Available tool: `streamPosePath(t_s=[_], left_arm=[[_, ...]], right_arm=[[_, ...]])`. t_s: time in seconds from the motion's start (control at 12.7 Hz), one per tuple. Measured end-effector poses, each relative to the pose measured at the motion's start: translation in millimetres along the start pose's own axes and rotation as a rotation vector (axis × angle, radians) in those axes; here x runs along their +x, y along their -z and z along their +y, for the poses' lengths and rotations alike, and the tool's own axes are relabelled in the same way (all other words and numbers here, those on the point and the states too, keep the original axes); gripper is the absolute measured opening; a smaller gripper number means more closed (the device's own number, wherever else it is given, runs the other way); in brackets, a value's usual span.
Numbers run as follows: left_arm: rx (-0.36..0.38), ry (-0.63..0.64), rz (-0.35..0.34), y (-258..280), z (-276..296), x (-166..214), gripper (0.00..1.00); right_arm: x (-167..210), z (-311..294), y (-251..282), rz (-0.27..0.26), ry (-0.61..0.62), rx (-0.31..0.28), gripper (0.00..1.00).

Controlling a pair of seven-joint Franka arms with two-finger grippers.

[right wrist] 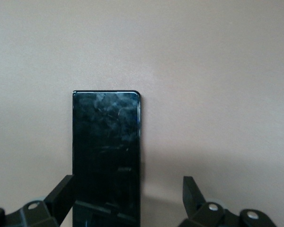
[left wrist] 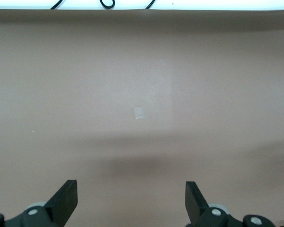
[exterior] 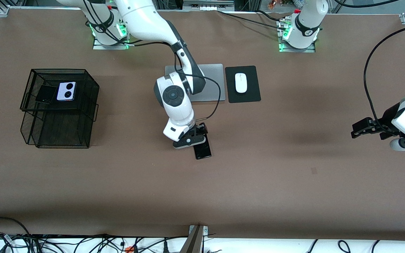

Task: Place phones with both arms
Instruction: 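Reach the right gripper to the tall phone while the left gripper returns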

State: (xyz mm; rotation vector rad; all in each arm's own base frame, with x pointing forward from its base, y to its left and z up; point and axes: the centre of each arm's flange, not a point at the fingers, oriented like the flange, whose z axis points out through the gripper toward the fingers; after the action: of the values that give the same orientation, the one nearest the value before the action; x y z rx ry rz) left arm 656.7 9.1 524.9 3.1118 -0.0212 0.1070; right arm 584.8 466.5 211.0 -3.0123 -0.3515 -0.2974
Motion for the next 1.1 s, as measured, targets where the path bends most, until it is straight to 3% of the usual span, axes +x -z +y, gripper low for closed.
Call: streamPosePath(t_s=[0.71, 1.1], left_arm=[[0.017, -0.022, -0.016, -0.8, -1.0, -2.4, 1.0], [0.017, -0.022, -0.016, 0.4, -0.9, -3.0, 1.0]], right_arm=[[-15.4, -30.5, -25.8, 0.03, 0.048, 0.029, 1.0], [-31.4, -40.8, -51.8, 0.041, 0.091, 0.008, 1.0]])
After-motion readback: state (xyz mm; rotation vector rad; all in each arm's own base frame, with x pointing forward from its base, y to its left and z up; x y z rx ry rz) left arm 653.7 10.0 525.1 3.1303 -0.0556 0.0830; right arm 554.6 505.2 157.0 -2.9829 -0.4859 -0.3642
